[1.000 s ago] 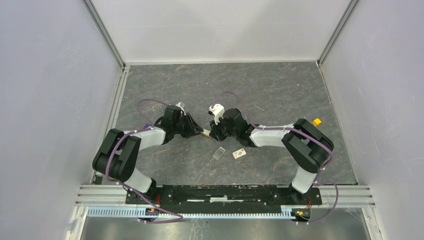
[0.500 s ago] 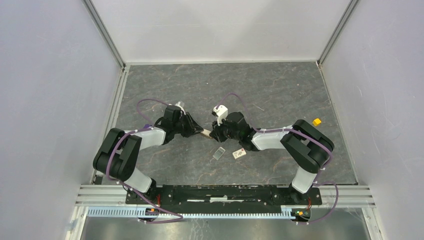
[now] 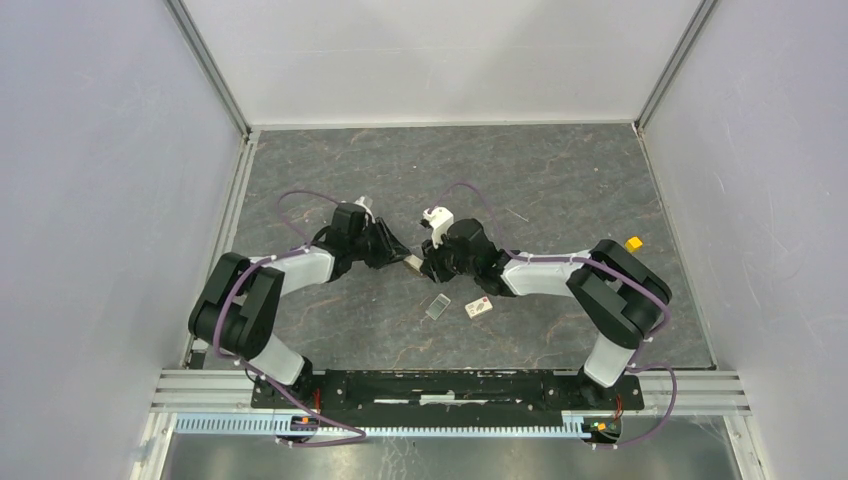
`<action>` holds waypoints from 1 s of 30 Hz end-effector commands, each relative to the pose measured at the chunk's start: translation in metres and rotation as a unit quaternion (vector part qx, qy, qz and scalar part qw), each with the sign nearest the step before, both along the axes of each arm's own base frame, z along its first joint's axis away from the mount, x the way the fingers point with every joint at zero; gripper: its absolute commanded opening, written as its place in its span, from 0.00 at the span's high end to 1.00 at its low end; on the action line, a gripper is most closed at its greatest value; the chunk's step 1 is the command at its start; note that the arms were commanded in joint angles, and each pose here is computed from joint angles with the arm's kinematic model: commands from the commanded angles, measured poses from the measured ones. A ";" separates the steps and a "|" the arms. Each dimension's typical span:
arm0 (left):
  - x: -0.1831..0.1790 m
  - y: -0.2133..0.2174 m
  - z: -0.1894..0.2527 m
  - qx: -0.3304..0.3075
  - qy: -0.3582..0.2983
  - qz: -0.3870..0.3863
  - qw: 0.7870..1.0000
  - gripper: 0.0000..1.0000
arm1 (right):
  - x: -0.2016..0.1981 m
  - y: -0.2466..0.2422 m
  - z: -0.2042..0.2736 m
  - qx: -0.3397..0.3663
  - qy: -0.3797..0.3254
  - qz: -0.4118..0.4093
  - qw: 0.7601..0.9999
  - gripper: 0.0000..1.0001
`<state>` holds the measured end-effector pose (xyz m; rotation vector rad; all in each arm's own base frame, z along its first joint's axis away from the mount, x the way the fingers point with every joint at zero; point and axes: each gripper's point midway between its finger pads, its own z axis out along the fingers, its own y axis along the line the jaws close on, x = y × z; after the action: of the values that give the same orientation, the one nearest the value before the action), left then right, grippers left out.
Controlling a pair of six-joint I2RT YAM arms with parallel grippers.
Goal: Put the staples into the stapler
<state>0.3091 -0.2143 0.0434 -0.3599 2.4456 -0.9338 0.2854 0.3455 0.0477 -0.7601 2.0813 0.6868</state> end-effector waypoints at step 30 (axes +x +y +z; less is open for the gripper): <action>-0.079 0.070 0.275 0.089 -0.338 -0.036 0.936 0.00 | -0.035 -0.171 0.196 0.000 -0.188 -0.201 0.961 0.02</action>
<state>0.2486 -0.1482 0.3354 0.0505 1.8516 -0.7146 0.2582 0.2140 0.2730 -0.5111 1.7230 0.4120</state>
